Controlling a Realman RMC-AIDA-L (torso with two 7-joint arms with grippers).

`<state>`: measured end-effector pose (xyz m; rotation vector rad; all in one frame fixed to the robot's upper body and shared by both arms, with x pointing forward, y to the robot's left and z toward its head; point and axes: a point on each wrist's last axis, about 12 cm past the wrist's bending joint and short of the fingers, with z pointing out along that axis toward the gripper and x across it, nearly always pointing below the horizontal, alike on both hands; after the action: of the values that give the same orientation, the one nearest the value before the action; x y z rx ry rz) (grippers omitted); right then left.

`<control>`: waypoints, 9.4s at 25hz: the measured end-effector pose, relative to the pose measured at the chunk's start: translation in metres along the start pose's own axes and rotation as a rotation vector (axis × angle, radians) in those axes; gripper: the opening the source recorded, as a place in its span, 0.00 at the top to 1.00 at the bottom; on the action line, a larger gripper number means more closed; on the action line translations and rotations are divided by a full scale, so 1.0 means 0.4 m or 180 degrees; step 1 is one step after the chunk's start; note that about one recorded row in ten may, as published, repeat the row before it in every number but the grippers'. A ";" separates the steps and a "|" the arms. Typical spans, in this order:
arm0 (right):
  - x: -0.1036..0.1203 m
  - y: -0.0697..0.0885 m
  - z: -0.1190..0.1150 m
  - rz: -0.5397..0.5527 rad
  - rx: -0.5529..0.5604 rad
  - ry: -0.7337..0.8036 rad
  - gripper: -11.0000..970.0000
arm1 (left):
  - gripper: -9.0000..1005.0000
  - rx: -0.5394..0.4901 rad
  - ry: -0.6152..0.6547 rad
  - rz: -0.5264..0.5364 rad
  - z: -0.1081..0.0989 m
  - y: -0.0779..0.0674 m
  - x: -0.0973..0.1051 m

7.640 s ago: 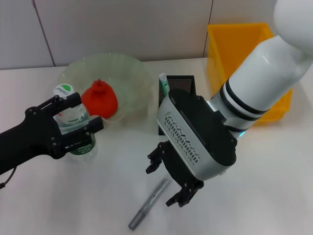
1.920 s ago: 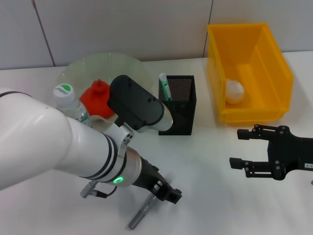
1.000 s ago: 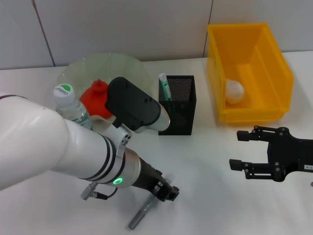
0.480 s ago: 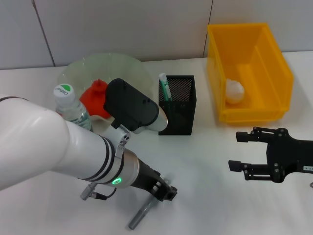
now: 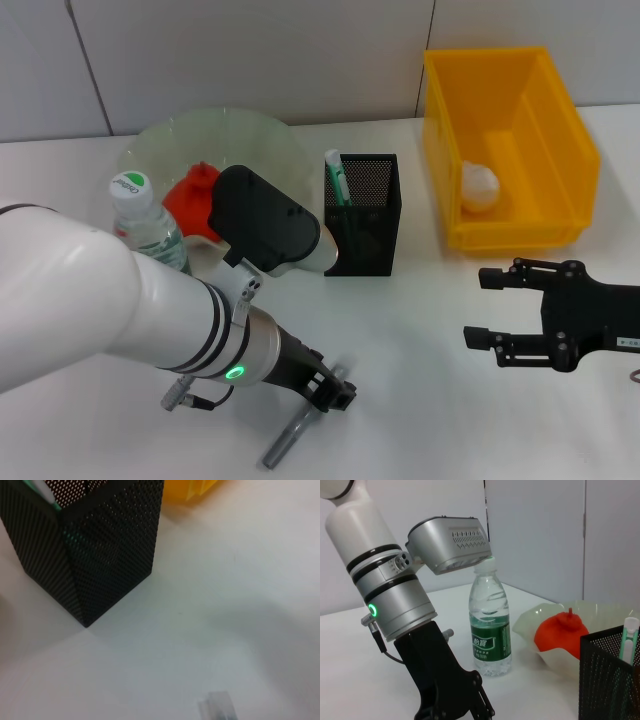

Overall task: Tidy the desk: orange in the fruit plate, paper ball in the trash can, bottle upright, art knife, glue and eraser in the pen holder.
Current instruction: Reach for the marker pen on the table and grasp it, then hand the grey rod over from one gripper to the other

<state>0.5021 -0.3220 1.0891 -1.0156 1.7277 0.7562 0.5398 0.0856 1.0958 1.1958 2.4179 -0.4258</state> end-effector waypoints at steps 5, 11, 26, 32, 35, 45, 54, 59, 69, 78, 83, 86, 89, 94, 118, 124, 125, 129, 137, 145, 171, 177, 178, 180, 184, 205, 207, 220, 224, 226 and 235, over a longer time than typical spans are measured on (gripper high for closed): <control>-0.001 -0.001 0.001 0.0002 -0.0005 -0.0002 0.20 | 0.48 -0.0004 -0.0002 0.0004 0.001 0.001 0.000; -0.002 -0.002 0.002 -0.0003 -0.0005 -0.0001 0.20 | 0.58 -0.0011 -0.0003 0.0000 0.000 0.003 -0.001; -0.010 -0.008 0.009 -0.0028 -0.0016 -0.0010 0.20 | 0.65 -0.0006 -0.0004 0.0031 0.000 0.005 -0.001; -0.010 -0.008 0.009 -0.0029 -0.0016 -0.0010 0.20 | 0.74 -0.0004 -0.0001 0.0027 0.001 0.005 -0.001; -0.010 -0.008 0.009 -0.0029 -0.0016 -0.0010 0.20 | 0.73 -0.0004 0.0018 0.0013 0.003 0.007 0.003; -0.010 -0.008 0.009 -0.0030 -0.0016 -0.0013 0.20 | 0.81 -0.0005 0.0023 0.0011 0.004 0.008 0.004; -0.011 -0.008 0.009 -0.0034 -0.0011 -0.0021 0.20 | 0.81 -0.0002 0.0007 0.0028 0.002 0.005 0.000; -0.011 -0.013 -0.004 -0.0030 0.0066 -0.0043 0.20 | 0.82 -0.0003 -0.0064 0.0037 -0.004 0.003 -0.009; 0.009 -0.021 -0.062 0.0081 0.0402 -0.0121 0.20 | 0.83 0.0003 -0.0413 0.0076 -0.043 -0.012 -0.052; 0.025 -0.018 -0.089 0.0137 0.0547 -0.0144 0.20 | 0.84 0.0002 -0.0937 0.0087 -0.107 -0.028 -0.096; 0.030 -0.015 -0.092 0.0155 0.0555 -0.0141 0.20 | 0.84 0.0032 -0.1644 -0.0020 -0.177 -0.013 -0.112; 0.031 -0.015 -0.091 0.0163 0.0554 -0.0147 0.20 | 0.84 -0.0048 -0.1961 -0.0055 -0.193 -0.001 -0.113; 0.031 -0.014 -0.090 0.0169 0.0552 -0.0153 0.20 | 0.84 -0.0127 -0.2136 -0.0147 -0.190 0.016 -0.110; 0.034 -0.014 -0.087 0.0188 0.0577 -0.0156 0.20 | 0.84 -0.0243 -0.2360 -0.0332 -0.165 0.033 -0.104; 0.045 -0.010 -0.078 0.0254 0.0582 -0.0174 0.20 | 0.84 -0.0656 -0.3271 -0.0811 -0.035 0.017 -0.120; 0.045 -0.011 -0.071 0.0270 0.0558 -0.0183 0.20 | 0.84 -0.0737 -0.3402 -0.0779 -0.020 0.028 -0.118; 0.044 -0.011 -0.070 0.0271 0.0556 -0.0183 0.20 | 0.84 -0.0755 -0.3406 -0.0774 -0.018 0.031 -0.117; 0.039 -0.015 -0.063 0.0259 0.0541 -0.0194 0.20 | 0.84 -0.0820 -0.3418 -0.0747 -0.012 0.038 -0.108; 0.015 -0.034 -0.020 0.0223 0.0436 -0.0248 0.20 | 0.84 -0.0906 -0.3365 -0.0713 0.000 0.054 -0.094; 0.009 -0.051 -0.004 0.0213 0.0503 -0.0220 0.20 | 0.84 -0.0937 -0.3361 -0.0703 0.005 0.055 -0.083; 0.001 -0.064 0.020 0.0211 0.0514 -0.0229 0.20 | 0.84 -0.0848 -0.3597 -0.0614 0.001 0.007 -0.077; 0.000 -0.065 0.017 0.0222 0.0542 -0.0265 0.20 | 0.84 -0.0872 -0.3682 -0.0625 -0.006 0.004 -0.069; 0.001 -0.065 0.013 0.0227 0.0566 -0.0281 0.20 | 0.84 -0.0880 -0.3699 -0.0638 -0.007 0.003 -0.066; 0.001 -0.065 0.008 0.0234 0.0598 -0.0313 0.20 | 0.84 -0.0914 -0.3754 -0.0677 -0.012 0.003 -0.054; 0.000 -0.065 -0.001 0.0237 0.0649 -0.0368 0.20 | 0.84 -0.0964 -0.3808 -0.0694 -0.018 0.000 -0.029; -0.022 -0.044 0.005 0.0177 0.0431 -0.0656 0.20 | 0.84 -0.0826 -0.4100 -0.0206 -0.034 -0.093 0.028; -0.022 -0.042 0.003 0.0173 0.0420 -0.0655 0.20 | 0.84 -0.0819 -0.4093 -0.0133 -0.034 -0.102 0.041; -0.017 -0.040 -0.001 0.0181 0.0420 -0.0637 0.20 | 0.84 -0.0814 -0.3966 0.0102 -0.020 -0.094 0.034; -0.015 -0.040 0.000 0.0191 0.0421 -0.0633 0.20 | 0.84 -0.0744 -0.3842 0.0177 -0.004 -0.088 -0.004; -0.014 -0.039 0.000 0.0195 0.0421 -0.0630 0.20 | 0.84 -0.0737 -0.3784 0.0127 0.000 -0.080 -0.017; -0.002 -0.033 -0.008 0.0178 0.0457 -0.0594 0.20 | 0.84 -0.0887 -0.3666 -0.0122 -0.014 -0.010 -0.065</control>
<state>0.5127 -0.3306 1.0903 -0.7774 1.6290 0.7273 0.5494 0.0681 1.1136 0.5143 1.4207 -0.5564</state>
